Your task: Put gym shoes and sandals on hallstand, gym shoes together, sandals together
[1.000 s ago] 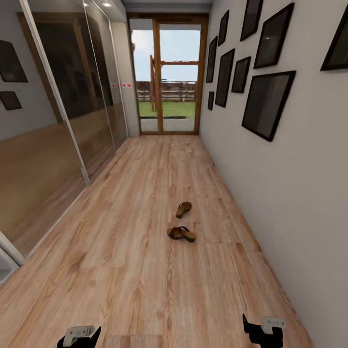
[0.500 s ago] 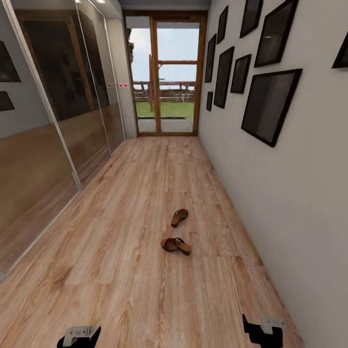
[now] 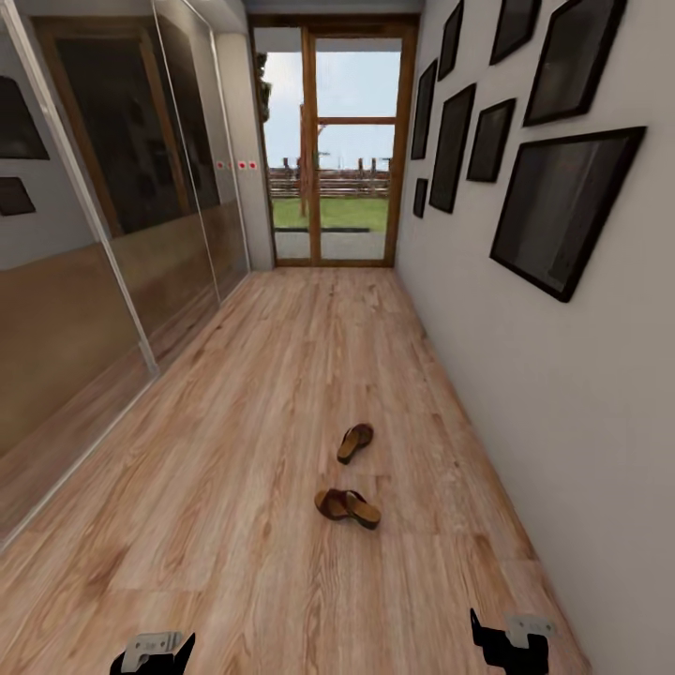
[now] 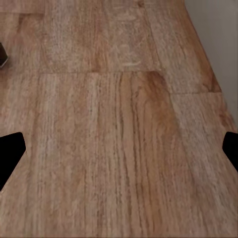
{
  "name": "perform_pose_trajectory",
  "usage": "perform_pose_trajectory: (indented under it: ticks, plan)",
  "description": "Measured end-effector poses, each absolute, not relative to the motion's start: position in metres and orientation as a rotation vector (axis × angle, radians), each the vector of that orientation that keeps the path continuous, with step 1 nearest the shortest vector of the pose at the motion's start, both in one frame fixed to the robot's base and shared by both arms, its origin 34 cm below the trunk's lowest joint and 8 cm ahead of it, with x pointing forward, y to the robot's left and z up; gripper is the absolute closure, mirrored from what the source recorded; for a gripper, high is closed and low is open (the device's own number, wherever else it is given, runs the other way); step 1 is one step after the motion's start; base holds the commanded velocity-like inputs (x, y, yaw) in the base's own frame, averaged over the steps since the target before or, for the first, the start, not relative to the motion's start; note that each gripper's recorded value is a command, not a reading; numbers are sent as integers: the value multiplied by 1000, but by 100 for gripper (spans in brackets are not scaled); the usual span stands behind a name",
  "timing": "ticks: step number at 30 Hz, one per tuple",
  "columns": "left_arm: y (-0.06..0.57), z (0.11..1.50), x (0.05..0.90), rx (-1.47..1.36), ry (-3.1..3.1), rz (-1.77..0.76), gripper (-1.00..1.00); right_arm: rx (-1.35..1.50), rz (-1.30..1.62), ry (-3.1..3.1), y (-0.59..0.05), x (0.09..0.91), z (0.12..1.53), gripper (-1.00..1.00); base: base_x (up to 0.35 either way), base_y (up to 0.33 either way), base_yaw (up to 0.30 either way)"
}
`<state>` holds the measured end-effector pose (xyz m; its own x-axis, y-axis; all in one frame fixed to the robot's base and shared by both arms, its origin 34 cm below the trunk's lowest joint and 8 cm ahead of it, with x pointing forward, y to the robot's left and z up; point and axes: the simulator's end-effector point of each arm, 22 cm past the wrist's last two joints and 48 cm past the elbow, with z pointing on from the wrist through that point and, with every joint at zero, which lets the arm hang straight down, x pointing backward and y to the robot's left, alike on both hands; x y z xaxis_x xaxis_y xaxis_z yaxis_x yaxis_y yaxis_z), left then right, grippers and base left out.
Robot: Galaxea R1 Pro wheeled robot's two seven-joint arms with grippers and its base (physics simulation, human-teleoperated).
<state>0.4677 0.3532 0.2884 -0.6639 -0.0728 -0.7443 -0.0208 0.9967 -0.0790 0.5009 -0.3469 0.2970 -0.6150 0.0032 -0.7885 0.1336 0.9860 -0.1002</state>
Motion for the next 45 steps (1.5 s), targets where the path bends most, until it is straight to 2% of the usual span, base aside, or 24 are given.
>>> perform_pose_trajectory:
  ticks: [26,35,45]
  plan:
    - [353,289,468,-65,2296,-79,-100,99,-188,2226,-347,501,297,-100,285,-153,263]
    - [353,289,468,-64,2296,-79,-100,98,-186,2226,-346,501,297,-100,214,-48,73]
    - [353,288,468,-62,2296,-79,-100,96,-183,2226,-346,501,297,-100,48,-3,5]
